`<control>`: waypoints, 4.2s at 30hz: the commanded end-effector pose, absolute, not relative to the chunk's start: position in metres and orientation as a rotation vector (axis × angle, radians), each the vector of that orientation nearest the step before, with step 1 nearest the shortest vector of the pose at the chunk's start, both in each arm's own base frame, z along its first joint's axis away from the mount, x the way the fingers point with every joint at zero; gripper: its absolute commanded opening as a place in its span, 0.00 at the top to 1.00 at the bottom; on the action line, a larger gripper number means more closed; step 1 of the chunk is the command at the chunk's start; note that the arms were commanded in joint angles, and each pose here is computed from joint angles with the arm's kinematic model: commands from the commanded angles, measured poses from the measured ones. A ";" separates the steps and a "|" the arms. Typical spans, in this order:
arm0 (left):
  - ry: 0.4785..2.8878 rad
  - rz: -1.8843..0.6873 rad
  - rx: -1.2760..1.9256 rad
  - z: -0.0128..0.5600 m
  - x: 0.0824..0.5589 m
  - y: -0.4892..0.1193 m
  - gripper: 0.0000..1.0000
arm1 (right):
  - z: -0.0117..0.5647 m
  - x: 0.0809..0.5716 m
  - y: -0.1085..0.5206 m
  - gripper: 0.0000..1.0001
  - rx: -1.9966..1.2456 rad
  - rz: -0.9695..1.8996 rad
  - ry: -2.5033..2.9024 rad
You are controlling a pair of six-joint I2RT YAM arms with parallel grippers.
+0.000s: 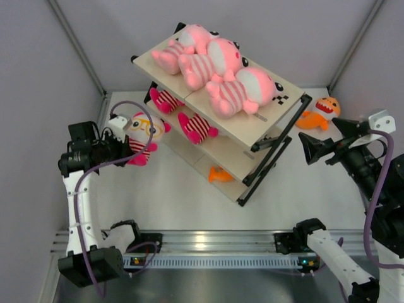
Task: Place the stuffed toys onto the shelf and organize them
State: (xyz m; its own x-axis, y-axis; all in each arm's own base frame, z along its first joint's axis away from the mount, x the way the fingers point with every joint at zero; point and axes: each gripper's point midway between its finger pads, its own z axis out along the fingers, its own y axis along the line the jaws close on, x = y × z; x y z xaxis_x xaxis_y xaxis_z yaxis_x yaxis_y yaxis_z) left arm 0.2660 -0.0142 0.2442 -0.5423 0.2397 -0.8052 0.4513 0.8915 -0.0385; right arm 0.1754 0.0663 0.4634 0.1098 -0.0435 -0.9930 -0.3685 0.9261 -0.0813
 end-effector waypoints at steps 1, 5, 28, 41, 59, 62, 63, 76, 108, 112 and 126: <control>2.229 -0.513 0.745 0.228 0.209 -0.044 1.00 | 0.487 0.169 0.075 0.01 -0.386 0.282 1.382; 2.163 -0.605 0.967 0.240 0.169 -0.061 1.00 | 0.493 0.170 0.081 0.01 -0.400 0.316 1.365; 1.844 -0.961 1.306 0.311 0.123 -0.158 1.00 | 0.500 0.166 0.084 0.01 -0.320 0.403 1.355; 1.802 -1.124 1.478 0.302 0.108 -0.186 1.00 | 0.514 0.162 0.069 0.03 -0.195 0.391 1.342; 1.904 -0.879 1.148 0.329 0.182 -0.247 1.00 | 0.505 0.176 0.057 0.05 -0.073 0.373 1.365; 1.935 -0.864 1.071 0.327 0.191 -0.253 1.00 | 0.505 0.177 0.057 0.05 -0.073 0.375 1.370; 1.940 -0.865 1.060 0.326 0.193 -0.255 1.00 | 0.505 0.177 0.057 0.05 -0.072 0.374 1.370; 1.896 -0.901 1.095 0.333 0.189 -0.290 0.95 | 0.504 0.178 0.056 0.05 -0.058 0.372 1.375; 1.712 -0.811 0.988 0.378 0.206 -0.281 0.31 | 0.511 0.164 0.058 0.05 -0.104 0.379 1.370; 1.634 -0.797 1.073 0.395 0.194 -0.273 0.29 | 0.511 0.162 0.072 0.06 -0.184 0.423 1.392; 1.800 -0.192 0.892 0.381 0.208 -0.121 0.16 | 0.579 0.162 0.144 0.14 -0.488 0.759 1.288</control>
